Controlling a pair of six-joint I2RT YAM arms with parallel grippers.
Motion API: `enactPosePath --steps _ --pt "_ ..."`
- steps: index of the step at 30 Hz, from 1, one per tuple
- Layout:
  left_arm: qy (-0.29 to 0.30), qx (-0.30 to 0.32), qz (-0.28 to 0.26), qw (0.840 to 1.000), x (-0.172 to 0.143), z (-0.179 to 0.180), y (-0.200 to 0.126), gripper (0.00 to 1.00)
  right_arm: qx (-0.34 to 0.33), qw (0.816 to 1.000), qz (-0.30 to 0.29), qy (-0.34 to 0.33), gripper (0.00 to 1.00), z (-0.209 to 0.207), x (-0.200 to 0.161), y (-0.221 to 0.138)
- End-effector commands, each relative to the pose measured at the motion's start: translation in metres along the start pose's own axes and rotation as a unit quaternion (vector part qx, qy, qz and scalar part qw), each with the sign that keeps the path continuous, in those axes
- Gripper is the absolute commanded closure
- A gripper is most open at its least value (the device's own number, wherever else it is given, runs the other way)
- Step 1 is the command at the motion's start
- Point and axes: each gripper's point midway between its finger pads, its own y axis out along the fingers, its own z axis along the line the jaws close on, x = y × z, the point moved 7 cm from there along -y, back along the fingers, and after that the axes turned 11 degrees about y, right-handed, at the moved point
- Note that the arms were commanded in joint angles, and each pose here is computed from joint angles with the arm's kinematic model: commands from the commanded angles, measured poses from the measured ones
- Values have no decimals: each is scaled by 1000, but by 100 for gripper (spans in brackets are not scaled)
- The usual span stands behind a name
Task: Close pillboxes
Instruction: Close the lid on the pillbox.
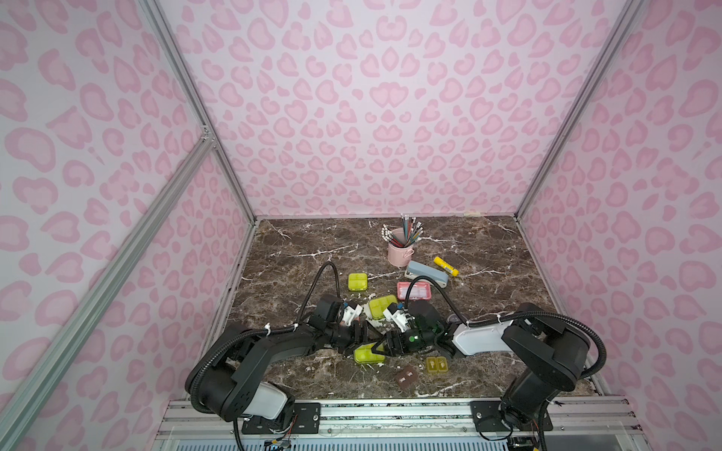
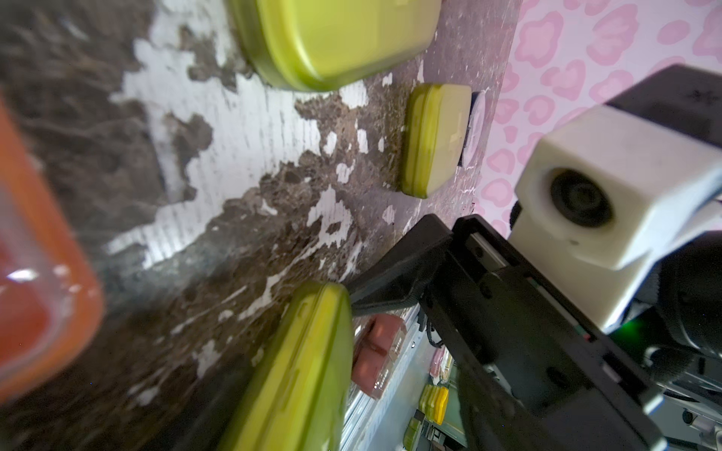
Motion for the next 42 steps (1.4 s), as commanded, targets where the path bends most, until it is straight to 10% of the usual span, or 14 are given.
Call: enactPosePath --steps 1,42 --pt "-40 90 8 995 -13 26 -2 16 -8 1000 -1 5 26 -3 0 1" --pt "-31 164 30 985 -21 32 -10 15 -6 1000 -2 10 26 -5 -2 6"
